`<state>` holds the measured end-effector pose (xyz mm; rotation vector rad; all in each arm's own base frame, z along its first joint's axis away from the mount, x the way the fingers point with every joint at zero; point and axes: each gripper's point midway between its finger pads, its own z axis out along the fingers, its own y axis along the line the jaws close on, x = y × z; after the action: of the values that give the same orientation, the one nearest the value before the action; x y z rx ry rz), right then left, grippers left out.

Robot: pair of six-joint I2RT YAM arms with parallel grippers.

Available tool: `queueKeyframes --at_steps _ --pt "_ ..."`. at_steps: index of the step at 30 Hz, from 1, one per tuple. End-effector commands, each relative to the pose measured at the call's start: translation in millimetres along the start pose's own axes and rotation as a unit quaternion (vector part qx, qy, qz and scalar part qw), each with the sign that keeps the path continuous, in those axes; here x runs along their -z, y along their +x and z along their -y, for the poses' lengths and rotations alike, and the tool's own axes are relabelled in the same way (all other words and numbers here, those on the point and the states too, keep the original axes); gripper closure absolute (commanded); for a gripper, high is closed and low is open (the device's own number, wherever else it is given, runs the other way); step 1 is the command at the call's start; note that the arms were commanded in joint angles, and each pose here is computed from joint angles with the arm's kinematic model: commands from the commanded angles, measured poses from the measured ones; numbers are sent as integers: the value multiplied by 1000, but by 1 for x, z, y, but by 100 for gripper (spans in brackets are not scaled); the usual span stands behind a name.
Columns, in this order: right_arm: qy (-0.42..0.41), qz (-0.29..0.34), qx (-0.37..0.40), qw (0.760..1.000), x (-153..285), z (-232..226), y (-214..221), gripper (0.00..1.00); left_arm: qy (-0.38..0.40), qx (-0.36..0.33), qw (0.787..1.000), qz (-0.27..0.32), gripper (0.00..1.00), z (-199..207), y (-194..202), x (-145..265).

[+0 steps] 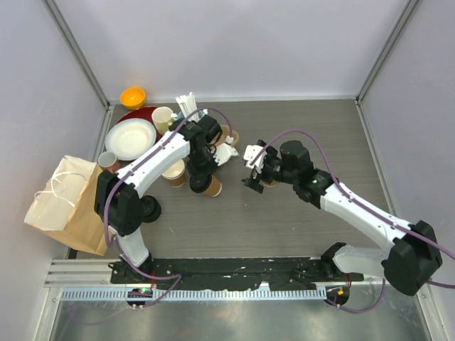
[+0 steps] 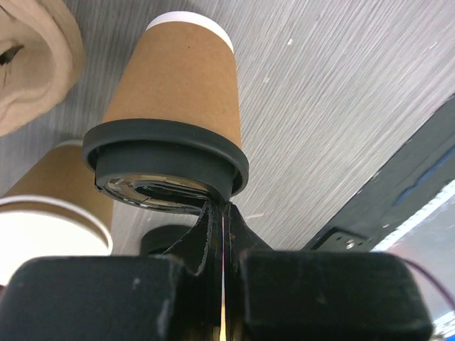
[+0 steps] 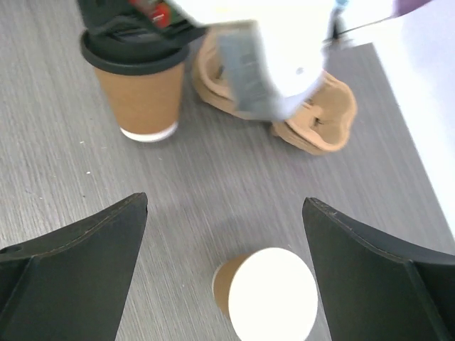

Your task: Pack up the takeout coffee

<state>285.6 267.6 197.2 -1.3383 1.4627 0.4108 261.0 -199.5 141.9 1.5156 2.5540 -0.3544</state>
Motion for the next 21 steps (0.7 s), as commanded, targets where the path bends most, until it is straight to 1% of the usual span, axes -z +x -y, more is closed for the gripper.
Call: queueKeyframes --at_steps 1,2,4,5,6,11,16,18,19,21 --pt "80 -5 -10 997 33 23 -16 3 -93 -80 989 -84 100 -10 26 29" --pt "98 -2 -14 995 41 28 -20 2 -115 -97 983 -102 100 -12 26 31" --pt "132 -12 -37 990 52 37 -20 2 -132 -117 977 -121 100 -14 24 29" --pt "141 -12 -42 989 56 39 -20 2 -149 -136 970 -136 100 -14 21 29" --pt "150 -5 -47 988 62 40 -25 2 -155 -143 967 -144 100 -14 17 26" --pt "168 6 -57 984 79 40 -31 2 -206 -193 943 -173 100 -14 1 14" --pt "169 26 -53 984 88 37 -40 2 -209 -230 932 -187 100 -4 -15 -3" --pt "165 32 -52 984 89 36 -42 2 -211 -244 929 -184 100 -3 -23 -3" --pt "163 31 -51 985 88 35 -41 2 -199 -252 927 -193 100 0 -23 -7" --pt "157 32 -50 986 86 33 -41 2 -177 -264 929 -190 100 5 -27 -10"
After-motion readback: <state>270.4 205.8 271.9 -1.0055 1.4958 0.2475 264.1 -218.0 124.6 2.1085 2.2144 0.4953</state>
